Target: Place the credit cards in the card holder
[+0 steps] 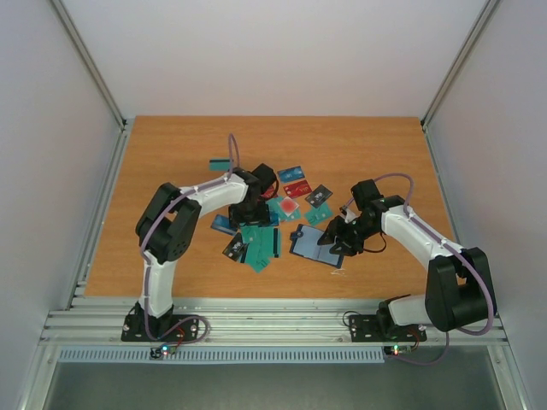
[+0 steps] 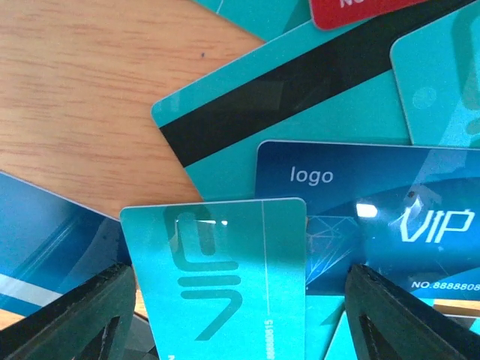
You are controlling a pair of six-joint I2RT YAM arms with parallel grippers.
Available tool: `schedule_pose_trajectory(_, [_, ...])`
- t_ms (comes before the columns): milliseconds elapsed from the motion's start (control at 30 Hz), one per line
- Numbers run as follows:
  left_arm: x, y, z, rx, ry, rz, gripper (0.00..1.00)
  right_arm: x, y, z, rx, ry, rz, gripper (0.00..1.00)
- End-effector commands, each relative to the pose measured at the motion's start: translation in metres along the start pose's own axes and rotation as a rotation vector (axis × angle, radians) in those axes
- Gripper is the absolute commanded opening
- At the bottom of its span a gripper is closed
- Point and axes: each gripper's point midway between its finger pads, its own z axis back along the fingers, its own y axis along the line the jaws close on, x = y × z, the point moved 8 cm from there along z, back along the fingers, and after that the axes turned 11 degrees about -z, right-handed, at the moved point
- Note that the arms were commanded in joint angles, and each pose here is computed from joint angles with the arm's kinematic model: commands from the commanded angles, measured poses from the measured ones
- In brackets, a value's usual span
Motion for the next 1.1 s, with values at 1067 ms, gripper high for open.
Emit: schedule_pose_trajectory(1067, [-0.045,-0.028,-0.015,-0.165,0.022,-0.103,0.55,-0.011,-0.004,0.008,0.008,-0.019,0.028,0.49])
